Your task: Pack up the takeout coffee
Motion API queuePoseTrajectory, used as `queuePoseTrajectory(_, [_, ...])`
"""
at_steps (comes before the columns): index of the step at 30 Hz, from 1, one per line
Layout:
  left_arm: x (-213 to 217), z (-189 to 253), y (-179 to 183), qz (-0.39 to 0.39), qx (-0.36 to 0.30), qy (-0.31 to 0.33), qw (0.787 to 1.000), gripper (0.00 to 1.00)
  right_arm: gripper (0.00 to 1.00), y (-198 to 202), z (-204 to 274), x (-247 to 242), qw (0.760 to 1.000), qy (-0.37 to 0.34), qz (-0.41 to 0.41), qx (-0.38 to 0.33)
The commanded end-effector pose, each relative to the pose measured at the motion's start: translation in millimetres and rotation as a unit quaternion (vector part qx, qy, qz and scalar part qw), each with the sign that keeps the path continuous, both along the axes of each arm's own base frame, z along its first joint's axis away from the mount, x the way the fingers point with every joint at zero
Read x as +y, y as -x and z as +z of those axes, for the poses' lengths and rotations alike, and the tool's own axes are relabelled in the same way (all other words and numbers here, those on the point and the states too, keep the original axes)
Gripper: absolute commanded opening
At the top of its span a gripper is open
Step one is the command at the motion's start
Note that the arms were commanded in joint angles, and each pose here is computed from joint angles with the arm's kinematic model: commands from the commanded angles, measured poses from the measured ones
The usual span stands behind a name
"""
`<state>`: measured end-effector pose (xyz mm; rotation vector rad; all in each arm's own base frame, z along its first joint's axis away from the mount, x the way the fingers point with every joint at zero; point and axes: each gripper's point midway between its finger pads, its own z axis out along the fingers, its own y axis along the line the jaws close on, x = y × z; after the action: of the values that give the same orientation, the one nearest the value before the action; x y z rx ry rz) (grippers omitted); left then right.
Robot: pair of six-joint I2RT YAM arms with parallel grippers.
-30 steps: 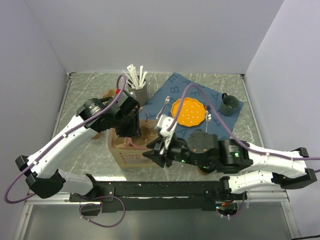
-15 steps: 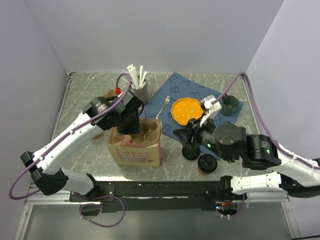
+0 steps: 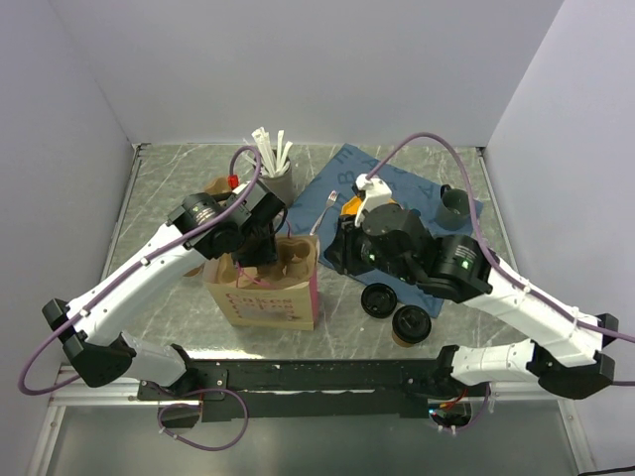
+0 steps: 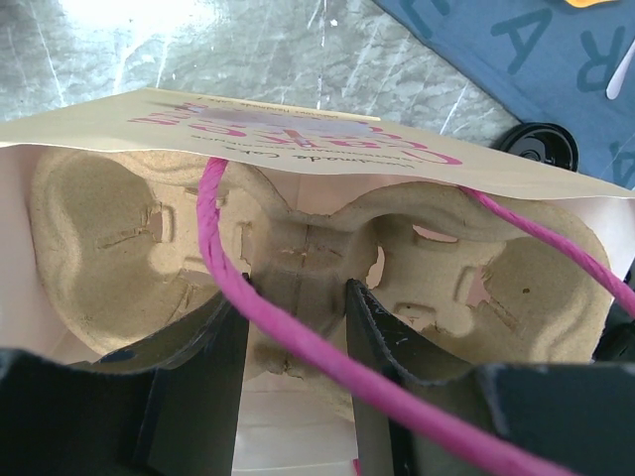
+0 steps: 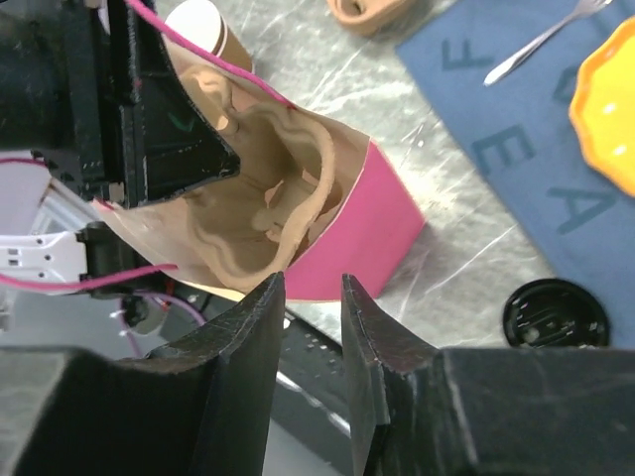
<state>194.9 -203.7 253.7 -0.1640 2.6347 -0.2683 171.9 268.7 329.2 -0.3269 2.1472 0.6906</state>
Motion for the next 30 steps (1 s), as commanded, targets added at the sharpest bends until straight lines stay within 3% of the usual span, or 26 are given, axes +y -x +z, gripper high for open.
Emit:
queuePoseTrajectory(1, [4,-4,-2,0.006,0.000,-0.021,1.000,0.17,0.36,-4,9,8,0.999,-0.037,-0.016,0.037])
queuePoseTrajectory(23, [4,-6,-6,0.001,-0.003,-0.033,0.999,0.16,0.36,-35,-24,25,0.997,0.002,-0.047,0.062])
queuePoseTrajectory(27, [6,-9,-7,0.002,-0.004,-0.042,0.999,0.15,0.13,-36,-28,29,0.997,0.011,-0.044,0.065])
queuePoseTrajectory(30, [8,-14,-8,0.001,-0.002,-0.053,0.999,0.15,0.02,-36,-25,29,0.997,0.007,-0.042,0.062])
